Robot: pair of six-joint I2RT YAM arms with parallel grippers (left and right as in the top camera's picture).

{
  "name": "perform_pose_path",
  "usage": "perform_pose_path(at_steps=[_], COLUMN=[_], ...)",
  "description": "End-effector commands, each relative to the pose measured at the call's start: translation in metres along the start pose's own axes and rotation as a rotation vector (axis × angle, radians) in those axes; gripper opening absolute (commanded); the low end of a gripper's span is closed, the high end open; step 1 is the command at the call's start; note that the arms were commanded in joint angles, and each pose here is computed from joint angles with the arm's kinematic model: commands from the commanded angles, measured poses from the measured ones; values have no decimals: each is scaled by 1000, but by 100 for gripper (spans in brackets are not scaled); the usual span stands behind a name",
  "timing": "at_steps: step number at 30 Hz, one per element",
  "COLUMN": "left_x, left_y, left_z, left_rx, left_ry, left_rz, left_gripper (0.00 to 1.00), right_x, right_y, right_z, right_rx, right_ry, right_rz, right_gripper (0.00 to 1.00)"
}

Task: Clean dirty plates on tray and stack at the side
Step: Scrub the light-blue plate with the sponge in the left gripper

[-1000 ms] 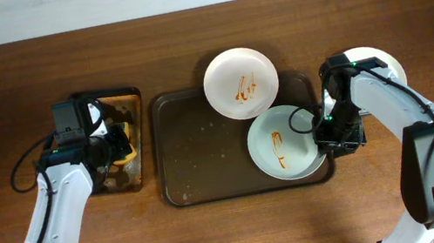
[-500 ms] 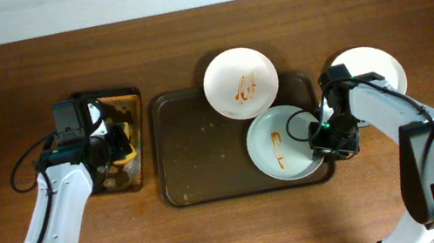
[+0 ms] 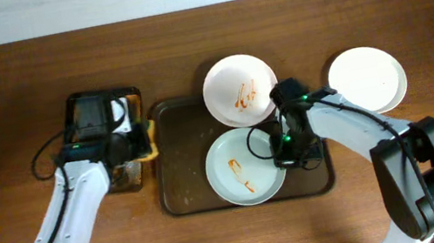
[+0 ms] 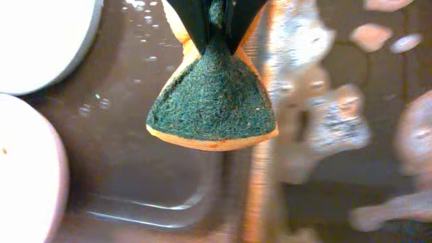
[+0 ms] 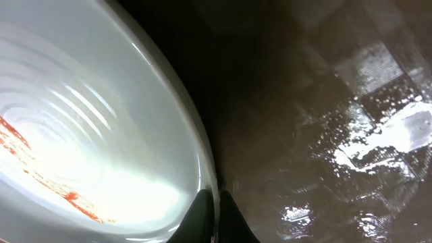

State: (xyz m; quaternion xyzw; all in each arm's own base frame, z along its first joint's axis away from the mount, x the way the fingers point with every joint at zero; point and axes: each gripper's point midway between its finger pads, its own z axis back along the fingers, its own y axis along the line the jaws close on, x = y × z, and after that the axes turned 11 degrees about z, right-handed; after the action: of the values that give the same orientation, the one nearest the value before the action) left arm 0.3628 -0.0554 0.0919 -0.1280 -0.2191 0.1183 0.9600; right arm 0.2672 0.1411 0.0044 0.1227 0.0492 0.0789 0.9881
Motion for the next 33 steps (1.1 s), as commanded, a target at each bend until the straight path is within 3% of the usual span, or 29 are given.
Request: perform_pose_path(at_steps=[1,5,9,13,25,33], left_x=[-13,-19,-29,-54,-151,-164], left_y=[-33,-76,-124,-142,-172,-177], left_z=[0,-1,5,5,-44,-57], left_rx=[-60,-155,-323,-343,-177,-160], left_ry=[16,-13,3,64,322,345], left_rz=[-231,-362,-250,-273,77,118], left_gripper=[0,0,0,0,0,0], right_x=[2,7,18,25,37,37], right_y=[-7,-5,-17,-17,-36,-38], right_z=[-1,-1,0,1,6,7], right_rx=[-56,-48,-127,-130,-251,-264], right_ry=[-2,-24,-63,-93,-137,-138], right_rz=[46,112,155,185,182,181], right_gripper=[4,4,4,4,4,4])
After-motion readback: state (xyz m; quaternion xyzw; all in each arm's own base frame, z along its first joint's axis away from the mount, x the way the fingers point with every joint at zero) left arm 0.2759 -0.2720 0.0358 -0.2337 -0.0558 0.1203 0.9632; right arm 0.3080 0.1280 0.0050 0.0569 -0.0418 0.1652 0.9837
